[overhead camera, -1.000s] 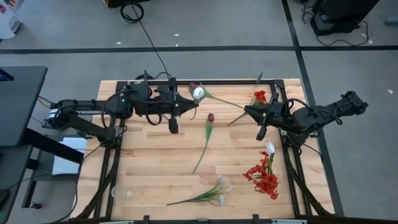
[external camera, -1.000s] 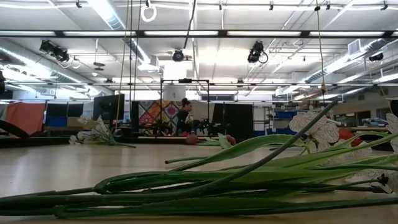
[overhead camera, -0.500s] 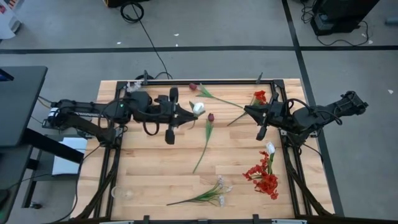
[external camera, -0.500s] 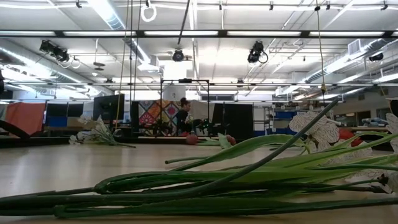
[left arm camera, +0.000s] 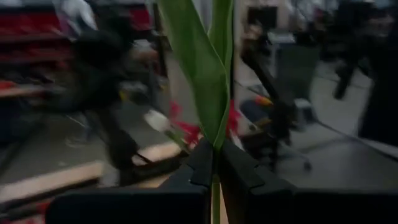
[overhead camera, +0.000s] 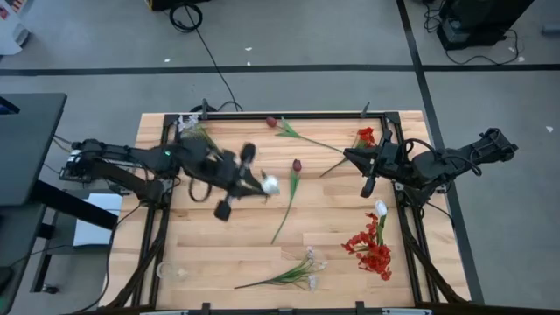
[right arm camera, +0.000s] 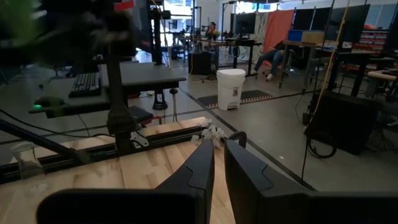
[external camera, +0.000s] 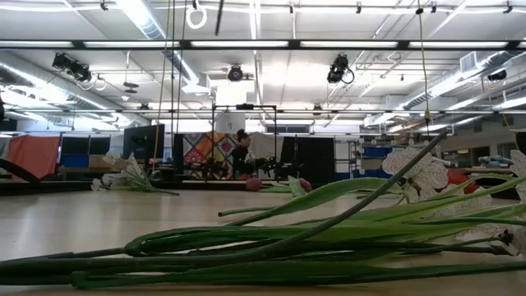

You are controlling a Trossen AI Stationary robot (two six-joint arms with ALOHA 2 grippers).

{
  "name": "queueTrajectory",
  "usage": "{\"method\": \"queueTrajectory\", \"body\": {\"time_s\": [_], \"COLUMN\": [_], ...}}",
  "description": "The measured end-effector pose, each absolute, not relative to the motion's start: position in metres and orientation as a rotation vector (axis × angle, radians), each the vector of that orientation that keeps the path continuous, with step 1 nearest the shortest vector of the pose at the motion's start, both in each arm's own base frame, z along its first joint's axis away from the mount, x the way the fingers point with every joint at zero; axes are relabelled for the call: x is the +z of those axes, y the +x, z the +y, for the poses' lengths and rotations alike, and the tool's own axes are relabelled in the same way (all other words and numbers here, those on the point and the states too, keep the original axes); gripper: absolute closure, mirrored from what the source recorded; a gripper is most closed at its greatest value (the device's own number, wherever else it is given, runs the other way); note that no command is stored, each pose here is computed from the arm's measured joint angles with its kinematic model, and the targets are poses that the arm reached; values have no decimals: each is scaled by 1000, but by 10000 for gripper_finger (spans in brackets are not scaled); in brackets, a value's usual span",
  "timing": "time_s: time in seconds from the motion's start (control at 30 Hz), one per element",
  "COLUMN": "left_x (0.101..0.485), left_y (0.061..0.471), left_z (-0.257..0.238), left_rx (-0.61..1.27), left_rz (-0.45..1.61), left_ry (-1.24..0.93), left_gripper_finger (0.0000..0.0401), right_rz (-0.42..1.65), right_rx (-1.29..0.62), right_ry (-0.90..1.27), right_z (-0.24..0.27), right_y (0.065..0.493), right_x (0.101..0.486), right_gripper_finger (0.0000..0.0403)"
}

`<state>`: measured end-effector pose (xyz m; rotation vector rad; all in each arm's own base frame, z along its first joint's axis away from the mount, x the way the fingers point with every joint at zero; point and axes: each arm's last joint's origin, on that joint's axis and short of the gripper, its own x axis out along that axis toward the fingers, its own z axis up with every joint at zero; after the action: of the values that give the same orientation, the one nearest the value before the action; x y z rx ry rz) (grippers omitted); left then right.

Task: Sort flowers into vase by color
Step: Put the white flower into the red vase

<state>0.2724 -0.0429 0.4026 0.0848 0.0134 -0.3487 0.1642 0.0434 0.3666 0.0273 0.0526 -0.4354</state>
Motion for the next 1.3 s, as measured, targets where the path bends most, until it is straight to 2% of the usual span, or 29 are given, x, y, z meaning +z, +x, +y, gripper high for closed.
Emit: {"method": "queueTrajectory", "body": {"time_s": [0.1,0.27,0.43,0.67,0.8,1.2,1.3], "left_x": [392,393,382,364,360,357,357], "left_y": [286,309,336,363,368,371,372], "left_z": [-57,-78,-84,-87,-84,-70,-68], "left_rx": [-391,-432,-433,-363,-313,-260,-201], "left_rz": [13,-189,-296,-237,-228,-178,-179], "left_ry": [99,115,54,19,30,-114,-128], "left_gripper_finger": [381,381,381,381,381,377,377], "right_rz": [53,52,53,53,53,45,12], "right_rx": [-435,-435,-435,-435,-435,-435,-427], "right_ry": [27,27,27,27,27,33,118], "right_z": [43,43,43,43,43,43,44], "right_y": [164,164,164,164,164,164,165], "right_x": [367,367,367,367,367,367,369], "right_gripper_finger": [355,355,355,355,355,355,355]}}
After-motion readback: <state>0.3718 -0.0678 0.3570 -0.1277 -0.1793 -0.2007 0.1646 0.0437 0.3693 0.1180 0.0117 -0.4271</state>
